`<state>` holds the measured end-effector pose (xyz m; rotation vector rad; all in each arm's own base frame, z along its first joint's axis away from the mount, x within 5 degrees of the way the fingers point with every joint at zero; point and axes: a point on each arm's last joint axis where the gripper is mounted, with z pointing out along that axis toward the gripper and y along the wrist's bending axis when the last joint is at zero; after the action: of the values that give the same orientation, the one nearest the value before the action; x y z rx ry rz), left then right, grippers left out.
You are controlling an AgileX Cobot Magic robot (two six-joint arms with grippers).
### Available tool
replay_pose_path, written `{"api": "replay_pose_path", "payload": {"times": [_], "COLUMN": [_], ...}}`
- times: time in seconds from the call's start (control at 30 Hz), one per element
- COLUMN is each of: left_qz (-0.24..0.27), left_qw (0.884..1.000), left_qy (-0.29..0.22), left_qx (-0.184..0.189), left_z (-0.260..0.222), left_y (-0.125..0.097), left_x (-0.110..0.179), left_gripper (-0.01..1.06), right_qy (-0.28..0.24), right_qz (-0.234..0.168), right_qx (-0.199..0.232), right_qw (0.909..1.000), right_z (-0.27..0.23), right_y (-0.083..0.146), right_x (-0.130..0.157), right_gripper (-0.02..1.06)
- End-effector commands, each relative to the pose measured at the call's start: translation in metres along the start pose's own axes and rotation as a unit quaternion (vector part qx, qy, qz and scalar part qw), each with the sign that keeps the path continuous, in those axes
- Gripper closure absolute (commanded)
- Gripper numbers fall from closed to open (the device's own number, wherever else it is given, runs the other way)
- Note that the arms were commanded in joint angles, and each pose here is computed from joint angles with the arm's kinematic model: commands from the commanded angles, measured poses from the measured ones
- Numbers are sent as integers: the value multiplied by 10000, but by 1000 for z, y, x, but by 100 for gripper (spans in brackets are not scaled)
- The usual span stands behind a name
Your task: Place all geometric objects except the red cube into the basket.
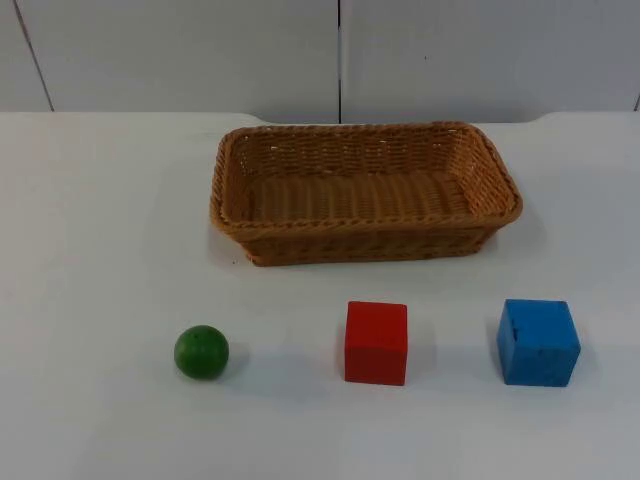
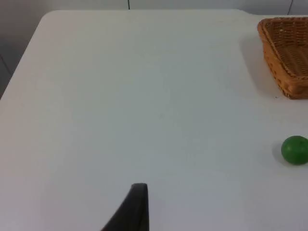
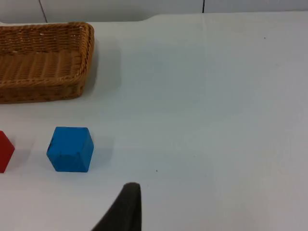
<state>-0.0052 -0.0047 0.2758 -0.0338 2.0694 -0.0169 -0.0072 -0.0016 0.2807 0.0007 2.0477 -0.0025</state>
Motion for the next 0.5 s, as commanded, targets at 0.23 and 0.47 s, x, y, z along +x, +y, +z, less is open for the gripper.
{"api": "replay_pose_path", "payload": {"times": [0.23,0.47], "left_qz": [-246,-314], "left_qw": [9996,9980], "left_qy": [0,541], "left_qx": [168,114], "left_z": [3,43], "left_y": [-3,-1], "left_x": [-36,-87], "left_gripper": [0,0], "right_qy": [175,577], "right_qz": [-160,-177], "right_qx": [25,9], "right_qw": [9997,9982], "right_z": [8,70], "right_y": [0,1], "right_x": [-52,-99], "right_gripper": [-1,-1]}}
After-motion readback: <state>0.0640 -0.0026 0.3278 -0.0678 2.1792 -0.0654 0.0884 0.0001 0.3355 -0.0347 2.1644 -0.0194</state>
